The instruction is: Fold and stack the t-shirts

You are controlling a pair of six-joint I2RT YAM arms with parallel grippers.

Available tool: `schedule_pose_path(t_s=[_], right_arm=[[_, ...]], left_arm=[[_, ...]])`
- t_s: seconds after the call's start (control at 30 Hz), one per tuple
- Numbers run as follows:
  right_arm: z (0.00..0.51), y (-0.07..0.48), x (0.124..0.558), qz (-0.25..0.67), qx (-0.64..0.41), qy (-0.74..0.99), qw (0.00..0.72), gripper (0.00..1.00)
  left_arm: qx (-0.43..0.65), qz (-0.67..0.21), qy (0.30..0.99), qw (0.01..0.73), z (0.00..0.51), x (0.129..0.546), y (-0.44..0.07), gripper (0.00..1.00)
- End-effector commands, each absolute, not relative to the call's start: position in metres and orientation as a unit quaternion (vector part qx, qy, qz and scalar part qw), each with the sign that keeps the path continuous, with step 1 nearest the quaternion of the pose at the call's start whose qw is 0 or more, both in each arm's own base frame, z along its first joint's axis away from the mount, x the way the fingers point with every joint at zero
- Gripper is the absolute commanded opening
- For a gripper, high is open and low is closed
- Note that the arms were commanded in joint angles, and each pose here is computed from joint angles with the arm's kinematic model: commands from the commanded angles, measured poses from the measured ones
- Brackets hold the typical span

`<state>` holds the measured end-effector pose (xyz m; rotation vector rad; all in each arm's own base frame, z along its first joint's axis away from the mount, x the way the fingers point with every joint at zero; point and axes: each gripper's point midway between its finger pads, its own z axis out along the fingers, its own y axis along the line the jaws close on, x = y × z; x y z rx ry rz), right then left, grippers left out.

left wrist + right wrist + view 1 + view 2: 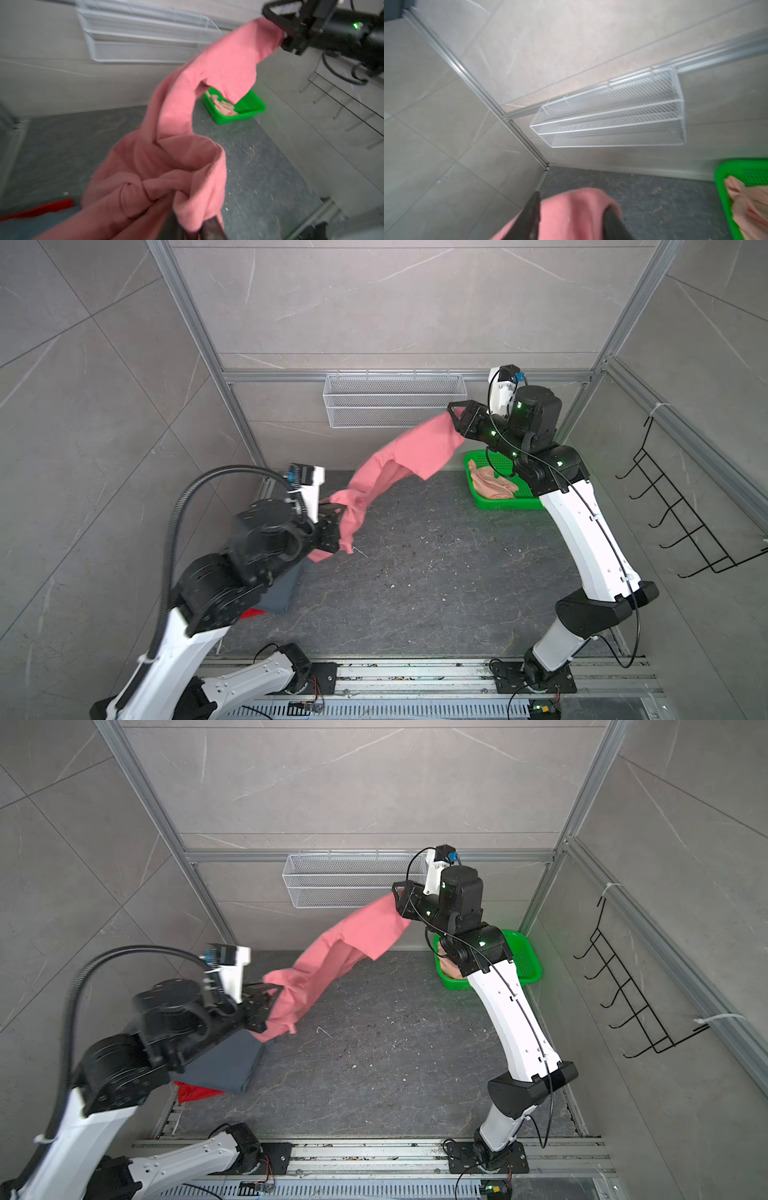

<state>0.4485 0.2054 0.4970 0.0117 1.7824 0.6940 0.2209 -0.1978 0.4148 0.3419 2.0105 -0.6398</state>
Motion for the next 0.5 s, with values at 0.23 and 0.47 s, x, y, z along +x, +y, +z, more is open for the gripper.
schedule_pose_path(t_s=[0.23,0.47], right_arm=[[0.374,0.157,0.479,0.196,0.064,0.861,0.465,0.8],[0.348,0.163,0.45,0.234,0.071,0.869,0.43,0.79]], left_arm=[[0.192,-0.385,0.847,0.312,0.345,0.213,-0.287,0.76],[0.138,-0.289,0.886,0.335,0.32,0.239,-0.245,0.78]])
